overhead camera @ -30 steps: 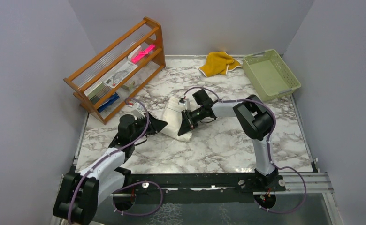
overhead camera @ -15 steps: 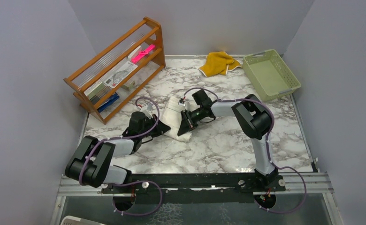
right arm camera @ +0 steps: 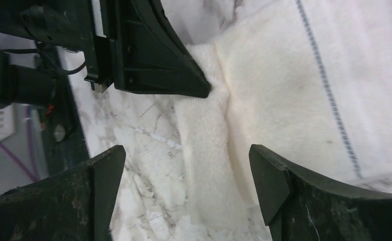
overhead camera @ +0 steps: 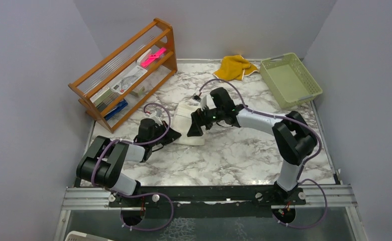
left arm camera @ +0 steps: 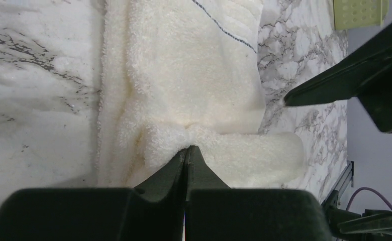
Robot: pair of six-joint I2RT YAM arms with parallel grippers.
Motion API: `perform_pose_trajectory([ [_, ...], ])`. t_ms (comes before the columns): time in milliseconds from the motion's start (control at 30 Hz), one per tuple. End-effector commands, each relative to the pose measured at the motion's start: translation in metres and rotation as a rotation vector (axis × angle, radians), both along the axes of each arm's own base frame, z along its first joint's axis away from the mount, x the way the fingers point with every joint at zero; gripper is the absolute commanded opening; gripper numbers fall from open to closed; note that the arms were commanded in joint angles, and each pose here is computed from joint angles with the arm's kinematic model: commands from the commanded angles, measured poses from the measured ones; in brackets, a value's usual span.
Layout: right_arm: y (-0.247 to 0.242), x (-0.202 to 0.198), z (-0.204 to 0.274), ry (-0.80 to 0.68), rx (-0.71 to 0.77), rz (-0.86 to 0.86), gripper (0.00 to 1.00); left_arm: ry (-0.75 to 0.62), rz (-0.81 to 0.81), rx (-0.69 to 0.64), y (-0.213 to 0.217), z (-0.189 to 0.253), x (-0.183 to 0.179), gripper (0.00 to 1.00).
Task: Roll the towels
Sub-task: Roll the towel at the center of the board.
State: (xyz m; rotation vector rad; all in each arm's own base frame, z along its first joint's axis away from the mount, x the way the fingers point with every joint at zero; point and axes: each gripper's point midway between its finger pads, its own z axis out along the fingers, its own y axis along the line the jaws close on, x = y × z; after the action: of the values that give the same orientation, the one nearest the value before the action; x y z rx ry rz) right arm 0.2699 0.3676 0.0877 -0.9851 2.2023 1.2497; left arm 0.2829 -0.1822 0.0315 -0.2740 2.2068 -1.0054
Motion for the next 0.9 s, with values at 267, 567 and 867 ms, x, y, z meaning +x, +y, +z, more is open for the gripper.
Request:
perform_pose_trajectory([
  [267, 0.008, -0.024, 0.025, -1.050, -0.135, 0.076, 1.00, 0.096, 0.027, 0.098, 0.015, -0.036, -0.006, 0.00],
  [567, 0.005, -0.021, -0.027, -1.190, -0.374, 0.117, 0.95, 0.097, 0.019, 0.096, 0.014, -0.036, -0.007, 0.00],
  [867, 0.012, -0.010, -0.039, -1.218, -0.420, 0.096, 0.93, 0.120, 0.001, 0.101, 0.012, -0.044, -0.008, 0.00],
])
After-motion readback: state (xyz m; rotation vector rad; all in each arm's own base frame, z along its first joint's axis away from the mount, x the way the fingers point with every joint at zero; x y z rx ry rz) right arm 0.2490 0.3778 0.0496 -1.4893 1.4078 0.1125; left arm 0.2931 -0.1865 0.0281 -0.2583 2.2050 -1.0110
